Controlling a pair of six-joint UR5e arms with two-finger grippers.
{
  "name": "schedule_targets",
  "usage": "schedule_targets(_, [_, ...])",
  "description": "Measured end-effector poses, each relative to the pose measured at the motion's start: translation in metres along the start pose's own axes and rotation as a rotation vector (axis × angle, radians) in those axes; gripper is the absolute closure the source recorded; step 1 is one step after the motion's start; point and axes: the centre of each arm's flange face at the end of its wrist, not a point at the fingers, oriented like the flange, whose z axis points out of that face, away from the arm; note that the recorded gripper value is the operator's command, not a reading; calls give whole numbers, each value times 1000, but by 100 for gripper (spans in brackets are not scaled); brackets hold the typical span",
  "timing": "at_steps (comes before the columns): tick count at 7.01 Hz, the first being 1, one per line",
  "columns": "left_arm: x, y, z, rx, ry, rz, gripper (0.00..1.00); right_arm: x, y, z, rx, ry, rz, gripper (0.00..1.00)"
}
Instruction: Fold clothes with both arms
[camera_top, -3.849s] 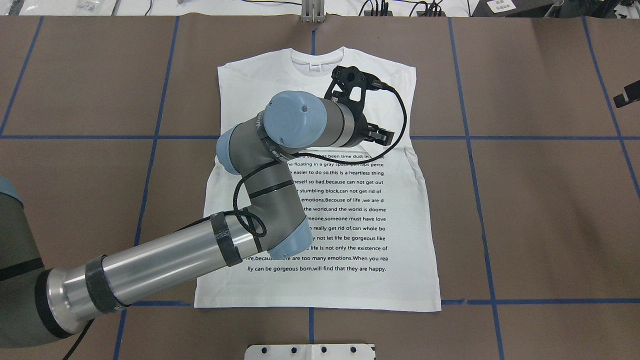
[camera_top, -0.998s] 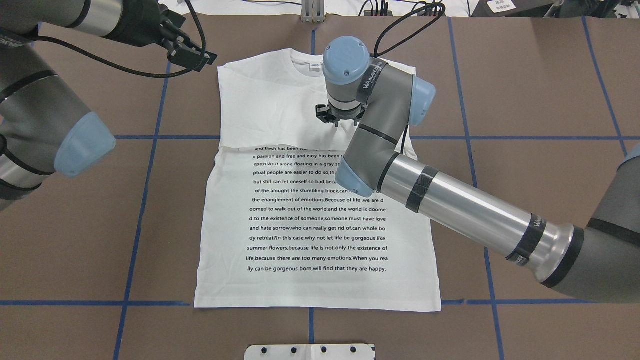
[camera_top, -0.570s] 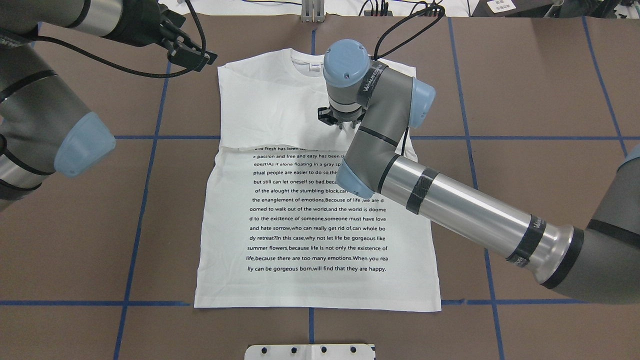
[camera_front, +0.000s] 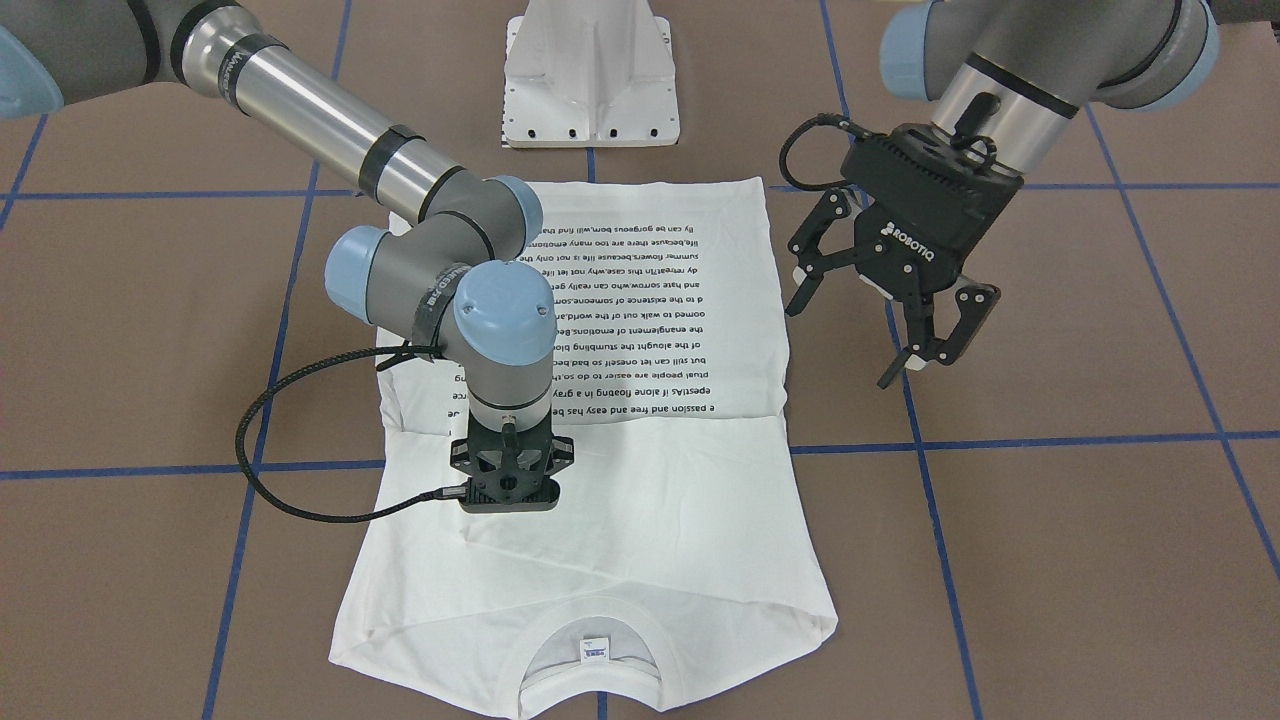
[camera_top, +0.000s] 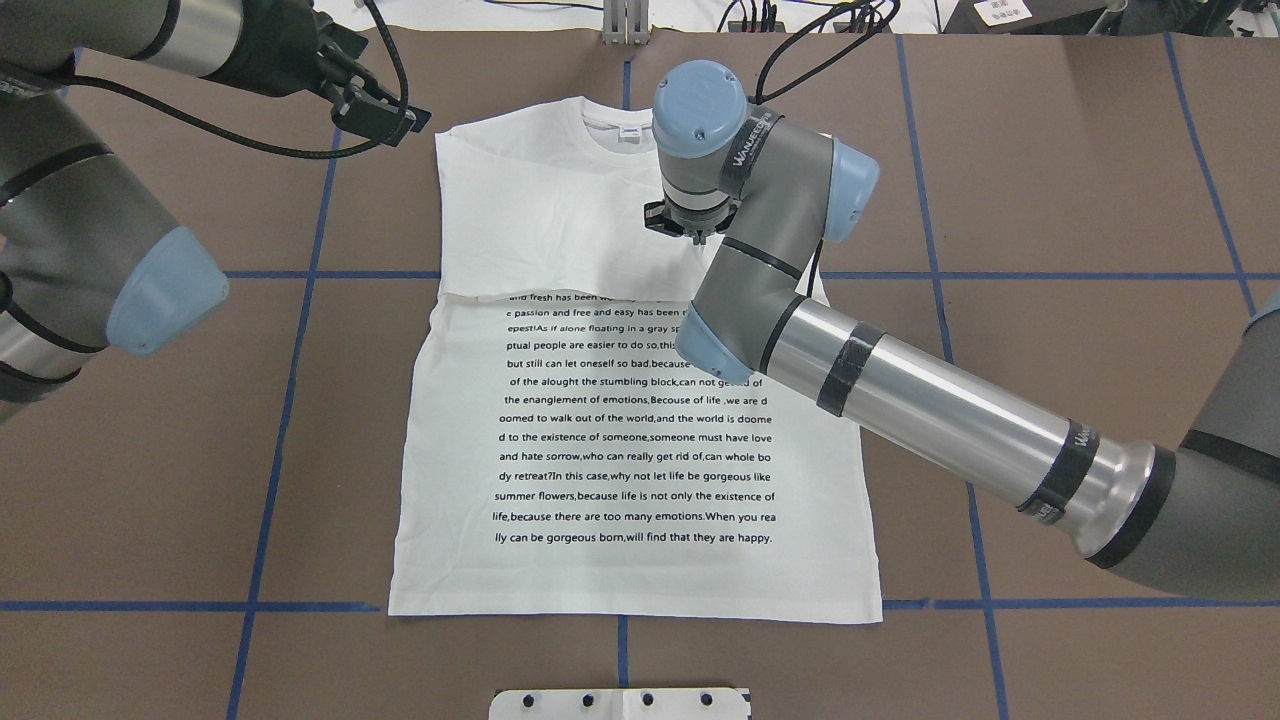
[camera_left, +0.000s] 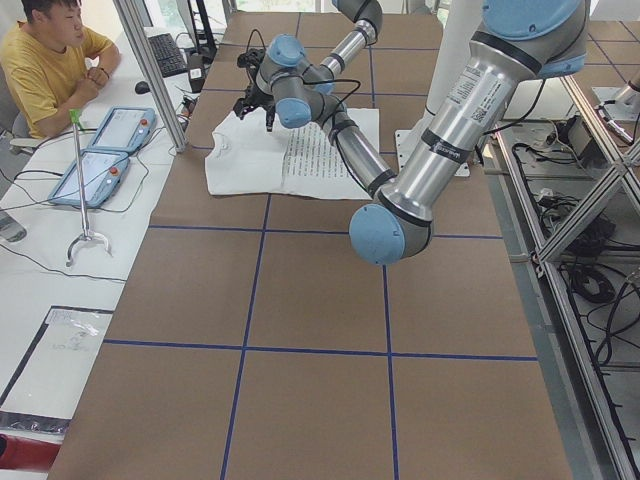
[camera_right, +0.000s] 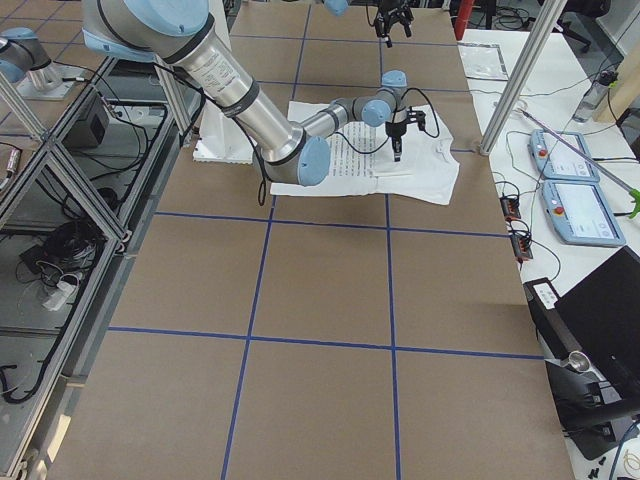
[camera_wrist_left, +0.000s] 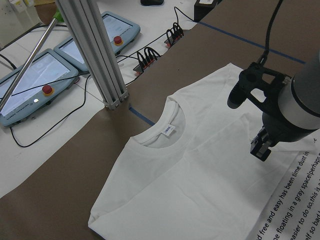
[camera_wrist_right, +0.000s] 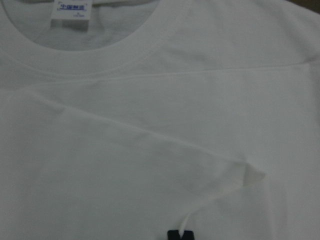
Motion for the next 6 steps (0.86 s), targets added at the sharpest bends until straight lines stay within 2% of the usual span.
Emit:
schedule_targets(5, [-3,12,7,-20,1,-11,0,104,4,14,4,58,-80,100])
schedule_targets(6, [-4,13,8,-22,1,-14,0,111,3,14,9,65,-83,71])
